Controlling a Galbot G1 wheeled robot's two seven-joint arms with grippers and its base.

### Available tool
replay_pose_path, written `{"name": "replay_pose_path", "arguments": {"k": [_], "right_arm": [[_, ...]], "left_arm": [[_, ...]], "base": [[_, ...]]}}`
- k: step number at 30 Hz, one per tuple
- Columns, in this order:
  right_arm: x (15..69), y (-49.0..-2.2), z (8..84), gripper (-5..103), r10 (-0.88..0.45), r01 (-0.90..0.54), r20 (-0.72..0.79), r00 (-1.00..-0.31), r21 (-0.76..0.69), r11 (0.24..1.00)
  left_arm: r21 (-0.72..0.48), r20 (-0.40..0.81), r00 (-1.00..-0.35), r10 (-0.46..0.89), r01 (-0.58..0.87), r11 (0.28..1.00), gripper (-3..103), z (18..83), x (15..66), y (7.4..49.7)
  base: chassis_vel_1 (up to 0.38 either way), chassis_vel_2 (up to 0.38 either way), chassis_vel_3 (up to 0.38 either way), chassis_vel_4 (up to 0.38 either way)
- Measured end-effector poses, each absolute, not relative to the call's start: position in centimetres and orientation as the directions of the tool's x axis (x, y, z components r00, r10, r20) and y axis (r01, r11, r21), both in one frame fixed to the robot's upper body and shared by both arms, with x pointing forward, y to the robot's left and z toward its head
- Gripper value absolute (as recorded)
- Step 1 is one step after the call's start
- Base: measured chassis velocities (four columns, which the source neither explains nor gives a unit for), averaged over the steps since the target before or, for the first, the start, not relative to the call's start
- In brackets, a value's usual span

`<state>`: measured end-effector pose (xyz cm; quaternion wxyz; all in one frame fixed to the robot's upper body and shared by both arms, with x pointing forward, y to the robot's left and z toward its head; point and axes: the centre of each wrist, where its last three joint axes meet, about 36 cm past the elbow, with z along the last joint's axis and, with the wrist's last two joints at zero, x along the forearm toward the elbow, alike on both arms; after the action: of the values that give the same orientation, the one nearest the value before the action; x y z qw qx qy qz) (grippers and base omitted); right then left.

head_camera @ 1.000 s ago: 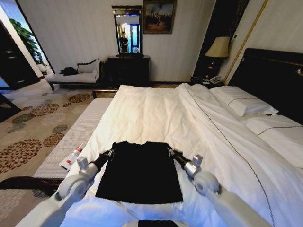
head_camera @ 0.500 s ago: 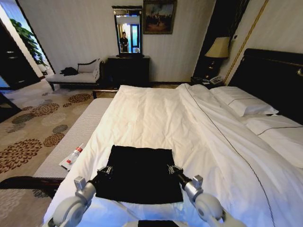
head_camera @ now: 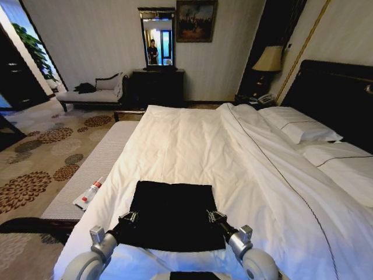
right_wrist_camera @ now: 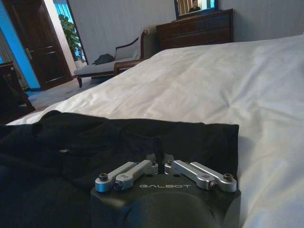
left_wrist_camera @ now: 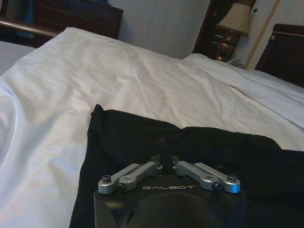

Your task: Fold the clothes on the bed.

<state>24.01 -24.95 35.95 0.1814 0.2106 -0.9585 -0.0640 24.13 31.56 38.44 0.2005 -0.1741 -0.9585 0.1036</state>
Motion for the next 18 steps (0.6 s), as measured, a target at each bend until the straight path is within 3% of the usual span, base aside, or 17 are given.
{"name": "replay_pose_path", "arguments": {"k": [18], "right_arm": [[22.3, -25.6, 34.5, 1, -0.417, -0.375, 0.338, -0.844, 0.184, 0.909]], "left_arm": [[-0.264, 0.378, -0.841, 0.387, 0.303, 0.916, 1, 37.5, 22.4, 30.7]], "base": [[0.000, 0.000, 0.000, 0.000]]}}
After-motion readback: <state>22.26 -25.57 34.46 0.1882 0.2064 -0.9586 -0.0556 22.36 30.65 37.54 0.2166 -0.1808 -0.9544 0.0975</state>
